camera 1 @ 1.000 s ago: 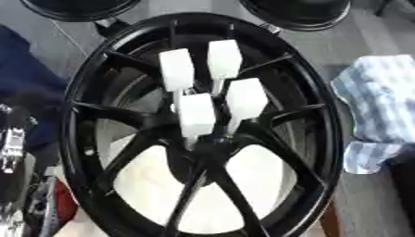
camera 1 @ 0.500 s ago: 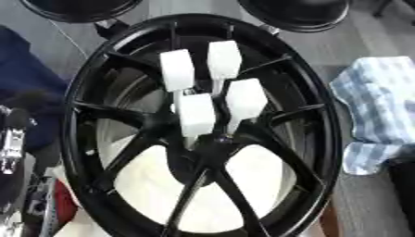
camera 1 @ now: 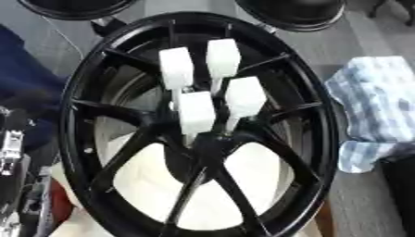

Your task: Pull the pin out of the wheel hub.

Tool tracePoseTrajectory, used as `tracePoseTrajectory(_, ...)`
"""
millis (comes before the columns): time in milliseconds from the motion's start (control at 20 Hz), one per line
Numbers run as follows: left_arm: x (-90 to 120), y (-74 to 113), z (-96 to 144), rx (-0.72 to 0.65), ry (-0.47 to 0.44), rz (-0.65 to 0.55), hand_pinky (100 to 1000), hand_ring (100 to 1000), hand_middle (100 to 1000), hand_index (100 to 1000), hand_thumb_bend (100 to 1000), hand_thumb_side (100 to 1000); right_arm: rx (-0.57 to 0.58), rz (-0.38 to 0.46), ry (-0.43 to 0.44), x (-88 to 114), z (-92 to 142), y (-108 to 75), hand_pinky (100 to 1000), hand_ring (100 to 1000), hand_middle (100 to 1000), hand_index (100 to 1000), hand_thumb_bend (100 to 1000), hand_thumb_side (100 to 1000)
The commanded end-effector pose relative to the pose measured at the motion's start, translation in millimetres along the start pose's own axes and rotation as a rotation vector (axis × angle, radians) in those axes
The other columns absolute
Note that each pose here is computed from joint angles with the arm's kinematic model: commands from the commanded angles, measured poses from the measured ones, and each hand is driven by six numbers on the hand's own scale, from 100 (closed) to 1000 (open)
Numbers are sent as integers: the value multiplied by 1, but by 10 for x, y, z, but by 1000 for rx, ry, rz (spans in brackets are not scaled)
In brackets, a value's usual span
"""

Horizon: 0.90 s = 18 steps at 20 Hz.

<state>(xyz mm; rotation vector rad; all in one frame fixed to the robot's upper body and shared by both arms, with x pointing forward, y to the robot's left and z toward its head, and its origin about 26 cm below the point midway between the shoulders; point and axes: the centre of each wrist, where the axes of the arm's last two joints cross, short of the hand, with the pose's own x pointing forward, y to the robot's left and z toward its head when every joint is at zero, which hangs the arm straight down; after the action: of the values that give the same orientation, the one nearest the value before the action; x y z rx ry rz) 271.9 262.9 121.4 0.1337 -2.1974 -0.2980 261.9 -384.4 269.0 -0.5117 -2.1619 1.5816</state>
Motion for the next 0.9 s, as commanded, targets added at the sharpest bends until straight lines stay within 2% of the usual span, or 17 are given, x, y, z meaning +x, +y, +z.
tracePoseTrajectory(50,44,24,-10,-25,-13,-19,815,919,708,807,100,754,212,119,-40,59,-134,-178,812,805,771,759,410,440)
tracePoseTrajectory(200,43,19,-6,-34,-9,-19,815,919,708,807,100,756,382,176,-62,82,-227,-235,816,812,759,769,398,467)
tracePoseTrajectory(350,42,18,-2,-42,-6,-19,815,919,708,807,100,755,475,184,-58,102,-295,-281,814,809,757,768,386,475)
tracePoseTrajectory(650,45,1,-6,-59,-5,-16,815,920,709,807,100,757,538,148,-48,134,-409,-303,806,802,750,759,403,458)
tracePoseTrajectory(900,50,-22,-16,-81,-9,-13,816,921,710,807,100,758,483,111,-44,171,-529,-342,805,796,744,750,397,451)
